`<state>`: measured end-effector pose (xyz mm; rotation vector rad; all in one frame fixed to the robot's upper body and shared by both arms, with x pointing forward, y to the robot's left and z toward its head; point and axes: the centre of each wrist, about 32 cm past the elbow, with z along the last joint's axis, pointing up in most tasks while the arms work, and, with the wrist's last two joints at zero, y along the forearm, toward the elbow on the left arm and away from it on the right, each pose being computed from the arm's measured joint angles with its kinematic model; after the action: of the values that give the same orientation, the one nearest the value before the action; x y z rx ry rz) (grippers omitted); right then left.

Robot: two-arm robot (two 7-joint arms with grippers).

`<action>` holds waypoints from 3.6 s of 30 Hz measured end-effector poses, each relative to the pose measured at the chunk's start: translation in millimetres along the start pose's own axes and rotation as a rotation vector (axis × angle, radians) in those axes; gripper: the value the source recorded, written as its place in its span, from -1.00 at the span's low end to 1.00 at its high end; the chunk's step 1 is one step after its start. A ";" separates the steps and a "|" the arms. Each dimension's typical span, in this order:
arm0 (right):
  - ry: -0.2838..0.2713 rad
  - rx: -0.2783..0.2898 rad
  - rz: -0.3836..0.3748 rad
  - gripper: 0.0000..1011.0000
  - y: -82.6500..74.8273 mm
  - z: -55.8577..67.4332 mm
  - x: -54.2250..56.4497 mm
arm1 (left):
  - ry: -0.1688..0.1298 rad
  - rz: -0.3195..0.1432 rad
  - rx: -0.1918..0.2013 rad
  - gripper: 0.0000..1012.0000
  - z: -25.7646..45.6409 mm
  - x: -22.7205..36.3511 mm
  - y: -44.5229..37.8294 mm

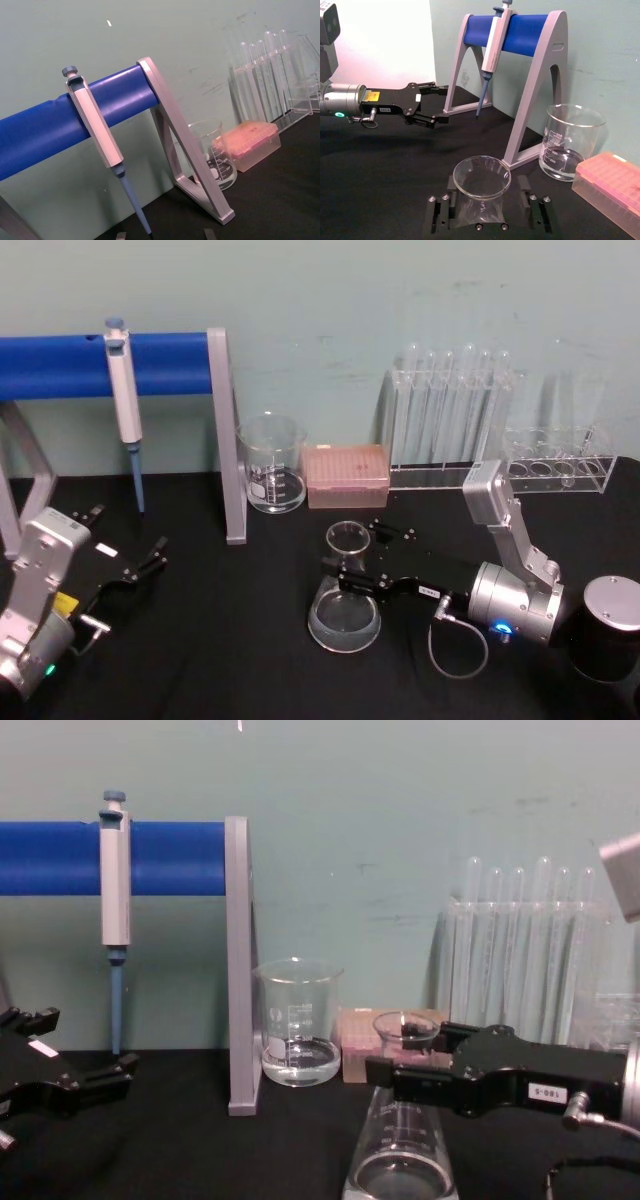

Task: Grasp the erlenmeyer flask with one hand, shake it three times, then place it back.

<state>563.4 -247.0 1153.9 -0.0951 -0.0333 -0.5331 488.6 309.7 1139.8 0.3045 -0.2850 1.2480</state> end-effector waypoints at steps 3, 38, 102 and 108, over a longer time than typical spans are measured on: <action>0.000 0.000 0.000 0.36 0.0 0.0 -0.1 | 0.000 0.000 0.000 0.98 0.0 0.0 0.0; 0.020 0.047 -0.063 -0.10 -6.7 4.7 -0.1 | 0.000 0.000 0.000 0.98 0.0 0.0 0.0; -0.008 0.136 0.023 -0.10 -6.7 39.1 -41.0 | 0.000 0.000 0.000 0.98 0.0 0.0 0.0; -0.006 0.137 0.064 -0.10 -5.7 39.1 -42.1 | 0.000 0.000 0.000 0.98 0.0 0.0 0.0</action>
<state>523.9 -226.7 1190.9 0.0361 -0.0722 -0.4653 488.6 309.7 1139.8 0.3045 -0.2851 1.2480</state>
